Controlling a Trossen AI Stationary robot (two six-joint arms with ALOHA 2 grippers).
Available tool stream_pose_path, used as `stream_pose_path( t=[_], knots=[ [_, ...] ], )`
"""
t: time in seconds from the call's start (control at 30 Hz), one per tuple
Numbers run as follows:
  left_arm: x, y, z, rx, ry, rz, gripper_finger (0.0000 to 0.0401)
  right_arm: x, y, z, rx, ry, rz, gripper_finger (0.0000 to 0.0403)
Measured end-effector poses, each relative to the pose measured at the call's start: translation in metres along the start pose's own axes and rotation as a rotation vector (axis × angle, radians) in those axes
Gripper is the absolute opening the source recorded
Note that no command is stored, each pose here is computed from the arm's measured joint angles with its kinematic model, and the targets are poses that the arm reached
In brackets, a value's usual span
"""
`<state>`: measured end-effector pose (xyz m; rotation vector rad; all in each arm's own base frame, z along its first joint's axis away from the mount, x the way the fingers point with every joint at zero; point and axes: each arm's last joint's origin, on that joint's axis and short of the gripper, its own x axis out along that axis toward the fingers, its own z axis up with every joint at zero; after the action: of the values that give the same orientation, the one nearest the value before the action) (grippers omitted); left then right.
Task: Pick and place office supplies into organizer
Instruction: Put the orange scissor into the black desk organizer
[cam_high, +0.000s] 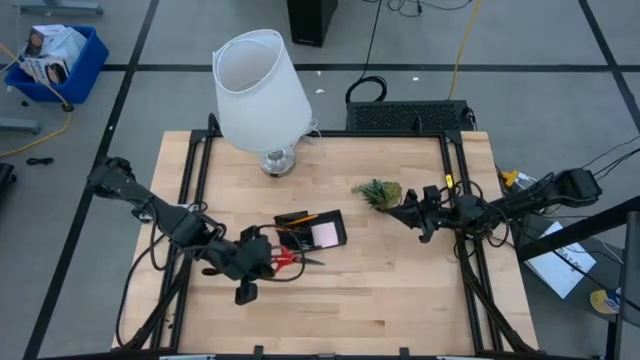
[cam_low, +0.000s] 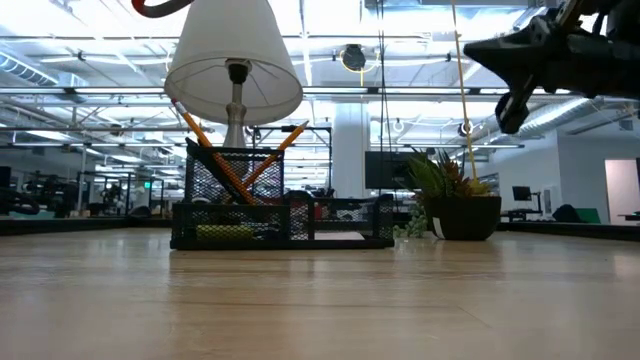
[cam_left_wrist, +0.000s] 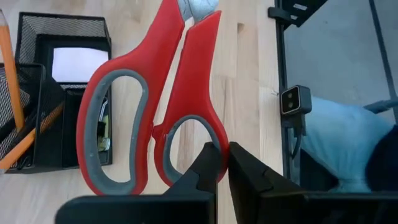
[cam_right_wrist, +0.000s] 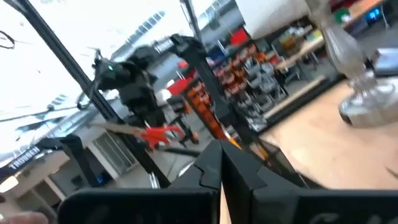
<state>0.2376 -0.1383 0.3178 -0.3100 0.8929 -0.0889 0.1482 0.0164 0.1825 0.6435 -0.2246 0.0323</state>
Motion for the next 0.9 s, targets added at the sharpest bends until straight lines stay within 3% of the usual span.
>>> stream_pose_path(
  t=[0.17, 0.33, 0.53, 0.67, 0.9],
  knots=[
    [0.001, 0.005, 0.003, -0.016, 0.000, 0.004, 0.0030, 0.008, 0.003, -0.013, -0.118, 0.125, 0.060, 0.0000],
    [0.002, 0.010, 0.007, -0.035, -0.001, 0.010, 0.0036, 0.041, 0.022, -0.018, -0.278, 0.166, 0.105, 0.0019],
    [0.002, 0.012, 0.009, -0.042, -0.003, 0.015, 0.0015, 0.084, 0.033, -0.028, -0.433, 0.172, 0.058, 0.0092],
    [0.002, 0.013, 0.010, -0.068, 0.007, -0.012, 0.0024, 0.110, 0.038, -0.035, -0.581, 0.163, 0.067, 0.0154],
    [0.001, 0.003, 0.017, -0.084, -0.001, -0.207, 0.0030, 0.143, 0.053, -0.066, -0.926, 0.173, 0.157, 0.0209]
  ],
)
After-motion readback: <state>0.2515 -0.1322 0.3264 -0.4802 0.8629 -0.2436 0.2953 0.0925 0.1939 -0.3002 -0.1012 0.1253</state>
